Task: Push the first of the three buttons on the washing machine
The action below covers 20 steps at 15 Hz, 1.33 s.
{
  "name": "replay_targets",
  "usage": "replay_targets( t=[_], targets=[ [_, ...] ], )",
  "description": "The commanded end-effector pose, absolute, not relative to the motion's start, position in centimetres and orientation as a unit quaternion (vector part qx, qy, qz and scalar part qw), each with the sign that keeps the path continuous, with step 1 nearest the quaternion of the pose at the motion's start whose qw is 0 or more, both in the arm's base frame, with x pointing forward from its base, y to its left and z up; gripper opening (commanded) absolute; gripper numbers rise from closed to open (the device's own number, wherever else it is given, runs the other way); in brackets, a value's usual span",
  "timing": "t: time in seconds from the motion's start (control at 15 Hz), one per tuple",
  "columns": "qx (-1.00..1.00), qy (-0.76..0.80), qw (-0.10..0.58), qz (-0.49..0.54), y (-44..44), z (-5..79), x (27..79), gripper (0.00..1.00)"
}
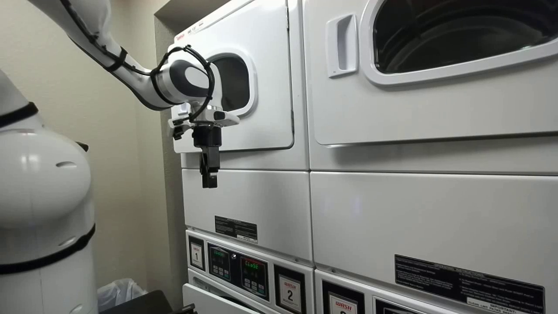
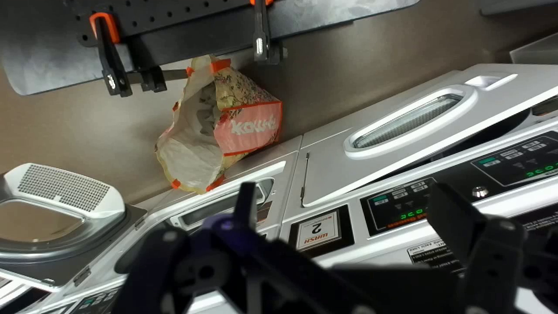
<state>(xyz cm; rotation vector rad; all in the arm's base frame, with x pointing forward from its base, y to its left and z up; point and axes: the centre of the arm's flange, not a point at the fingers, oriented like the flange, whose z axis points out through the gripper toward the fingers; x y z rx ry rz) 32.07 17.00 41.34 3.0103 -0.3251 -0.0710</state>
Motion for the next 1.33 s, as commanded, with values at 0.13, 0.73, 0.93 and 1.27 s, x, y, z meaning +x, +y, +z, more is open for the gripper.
replay_targets(
  t=[0.13,0.73,0.93,1.27],
  targets=[
    [0.992,-0.107,0.056,-0.023,17.0,41.3,32.1,1.0],
    [0.987,-0.138,0.087,-0.01,10.0,41.9,33.6,1.0],
    [0.981,-0.16,0.113,-0.005,4.9,42.1,34.1,1.0],
    [0.971,-0.192,0.14,-0.018,-4.7,41.1,34.6,0.71]
  ],
)
